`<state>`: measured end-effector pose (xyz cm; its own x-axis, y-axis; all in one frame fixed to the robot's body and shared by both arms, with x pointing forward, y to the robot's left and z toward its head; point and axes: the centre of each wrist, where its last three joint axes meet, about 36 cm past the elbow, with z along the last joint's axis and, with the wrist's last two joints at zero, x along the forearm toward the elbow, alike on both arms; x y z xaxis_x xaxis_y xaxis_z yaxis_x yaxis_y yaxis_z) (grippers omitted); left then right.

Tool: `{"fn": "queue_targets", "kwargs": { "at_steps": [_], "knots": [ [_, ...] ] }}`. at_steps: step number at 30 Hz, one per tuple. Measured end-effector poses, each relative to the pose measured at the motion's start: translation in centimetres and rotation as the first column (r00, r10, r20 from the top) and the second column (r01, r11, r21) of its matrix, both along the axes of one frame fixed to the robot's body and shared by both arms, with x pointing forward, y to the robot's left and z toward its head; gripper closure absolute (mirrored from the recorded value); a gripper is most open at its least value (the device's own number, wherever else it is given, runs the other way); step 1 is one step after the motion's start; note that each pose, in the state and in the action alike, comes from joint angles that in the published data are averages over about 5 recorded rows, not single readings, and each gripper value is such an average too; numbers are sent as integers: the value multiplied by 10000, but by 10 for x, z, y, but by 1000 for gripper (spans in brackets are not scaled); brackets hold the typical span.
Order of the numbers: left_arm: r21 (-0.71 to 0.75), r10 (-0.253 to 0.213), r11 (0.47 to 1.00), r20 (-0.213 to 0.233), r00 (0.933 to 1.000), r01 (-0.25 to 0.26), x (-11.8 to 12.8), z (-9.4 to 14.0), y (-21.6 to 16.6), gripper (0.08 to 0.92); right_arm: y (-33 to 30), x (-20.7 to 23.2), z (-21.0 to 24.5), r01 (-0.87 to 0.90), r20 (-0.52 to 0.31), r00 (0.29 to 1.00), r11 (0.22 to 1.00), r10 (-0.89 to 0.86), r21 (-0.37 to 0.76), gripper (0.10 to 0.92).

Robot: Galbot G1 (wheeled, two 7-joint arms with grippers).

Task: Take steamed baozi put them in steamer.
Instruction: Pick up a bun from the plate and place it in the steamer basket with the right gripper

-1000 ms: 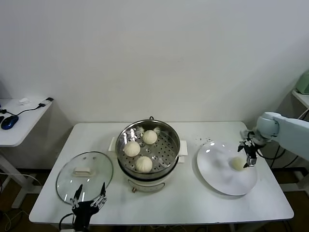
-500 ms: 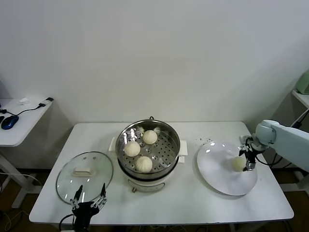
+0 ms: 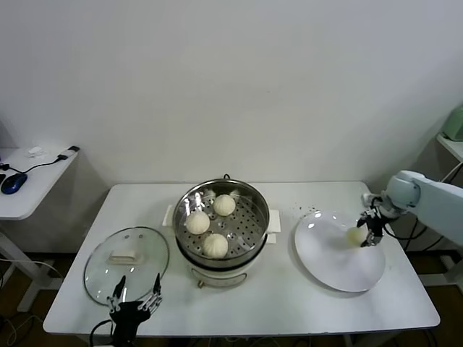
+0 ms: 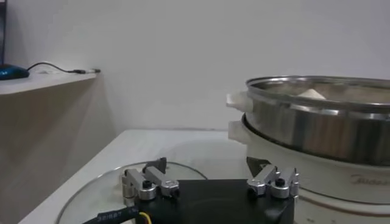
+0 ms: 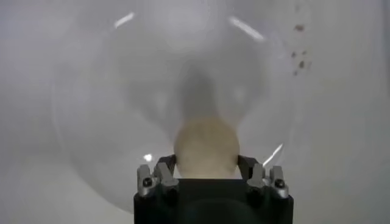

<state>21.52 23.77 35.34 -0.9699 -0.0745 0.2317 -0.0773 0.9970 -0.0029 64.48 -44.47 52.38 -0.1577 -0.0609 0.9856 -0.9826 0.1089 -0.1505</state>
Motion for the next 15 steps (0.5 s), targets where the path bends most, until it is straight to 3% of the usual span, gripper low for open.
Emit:
{"fn": "queue_targets", "kwargs": {
  "at_steps": [9,15],
  "knots": [
    [-39,-47,10000,136,9999,47,5,3,-2,177,85,16,131,-1048,1190,9890,9841,879,1437,344],
    [-79,-74,9999,186,9998,76,8,5,-3,177,176,-2,177,-1856,1521,9769,9487,1501,2561,344]
  ]
}}
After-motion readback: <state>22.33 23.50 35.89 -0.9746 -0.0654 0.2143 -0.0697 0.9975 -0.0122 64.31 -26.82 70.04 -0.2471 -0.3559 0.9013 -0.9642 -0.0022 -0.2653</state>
